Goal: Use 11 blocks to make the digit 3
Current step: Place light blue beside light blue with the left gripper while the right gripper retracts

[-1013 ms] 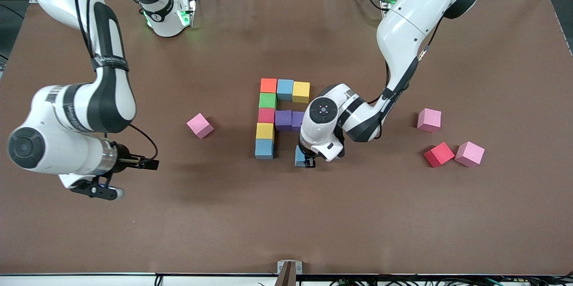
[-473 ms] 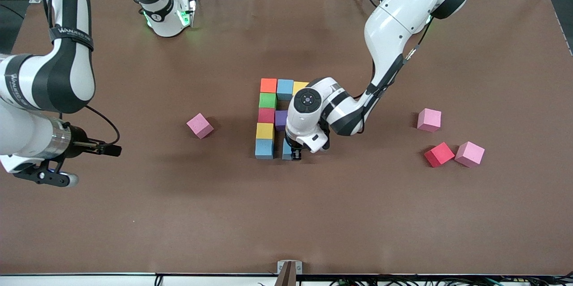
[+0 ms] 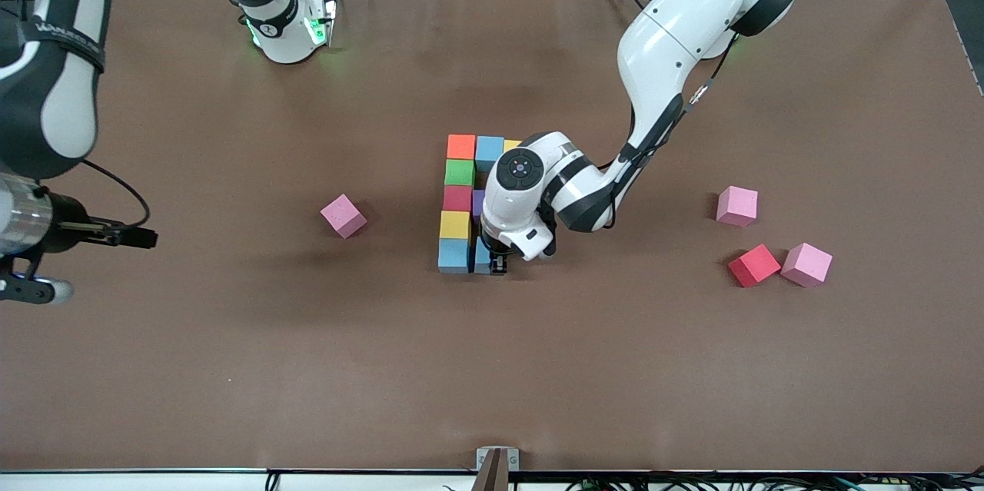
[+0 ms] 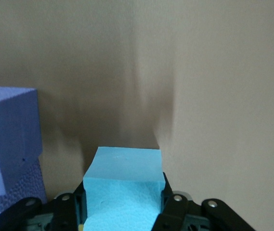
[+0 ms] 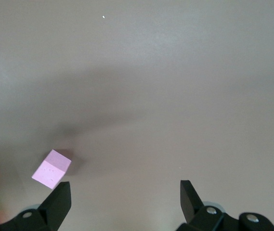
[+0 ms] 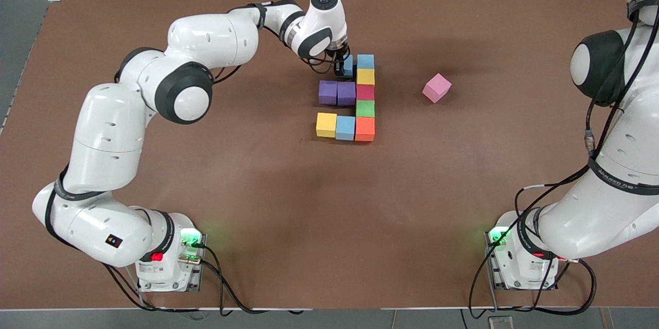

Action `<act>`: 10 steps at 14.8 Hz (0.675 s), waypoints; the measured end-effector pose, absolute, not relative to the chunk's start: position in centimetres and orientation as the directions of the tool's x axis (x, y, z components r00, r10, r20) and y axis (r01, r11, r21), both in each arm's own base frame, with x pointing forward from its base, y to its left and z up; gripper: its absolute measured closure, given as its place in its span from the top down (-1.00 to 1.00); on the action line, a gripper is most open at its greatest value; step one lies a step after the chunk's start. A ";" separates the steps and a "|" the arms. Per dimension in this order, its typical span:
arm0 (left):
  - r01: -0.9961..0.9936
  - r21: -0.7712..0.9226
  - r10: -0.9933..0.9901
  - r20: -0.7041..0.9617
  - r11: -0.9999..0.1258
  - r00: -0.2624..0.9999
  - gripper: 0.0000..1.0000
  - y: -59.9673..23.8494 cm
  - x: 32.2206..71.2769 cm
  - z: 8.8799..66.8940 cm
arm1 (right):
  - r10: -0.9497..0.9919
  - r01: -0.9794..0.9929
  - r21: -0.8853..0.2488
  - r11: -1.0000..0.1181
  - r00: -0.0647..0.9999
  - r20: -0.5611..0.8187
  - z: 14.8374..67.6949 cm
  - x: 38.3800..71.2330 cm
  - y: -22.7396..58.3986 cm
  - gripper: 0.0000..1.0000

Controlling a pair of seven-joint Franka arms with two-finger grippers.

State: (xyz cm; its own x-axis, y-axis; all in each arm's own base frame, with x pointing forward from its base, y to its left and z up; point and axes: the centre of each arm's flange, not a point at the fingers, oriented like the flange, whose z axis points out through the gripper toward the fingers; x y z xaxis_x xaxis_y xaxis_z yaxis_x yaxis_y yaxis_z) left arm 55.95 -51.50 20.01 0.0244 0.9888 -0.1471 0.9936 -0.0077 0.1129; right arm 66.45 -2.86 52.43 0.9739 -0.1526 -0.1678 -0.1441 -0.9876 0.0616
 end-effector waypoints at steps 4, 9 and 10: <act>0.993 0.120 0.987 -0.160 -0.008 0.027 0.09 -51.8 55.9 19.9 | -0.127 -0.119 0.054 -0.991 0.979 -0.158 53.7 66.2 -5.3 1.00; 0.992 0.126 0.985 -0.172 -0.006 0.027 0.35 -51.9 55.9 19.7 | -0.143 -0.136 0.059 -0.989 0.980 -0.137 54.7 66.1 -6.5 1.00; 0.992 0.125 0.984 -0.175 -0.004 0.026 0.53 -51.9 55.9 19.3 | -0.144 -0.137 0.059 -0.989 0.981 -0.133 54.9 66.1 -6.6 1.00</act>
State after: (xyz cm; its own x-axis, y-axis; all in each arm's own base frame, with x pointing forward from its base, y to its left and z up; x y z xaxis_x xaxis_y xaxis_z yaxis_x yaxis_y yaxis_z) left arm 55.91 -51.90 19.31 0.0260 0.9842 -0.1752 0.9922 -0.0039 0.1249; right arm 66.07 -6.55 54.91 0.9806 -0.1436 -0.1332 -0.1368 -0.9888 0.0594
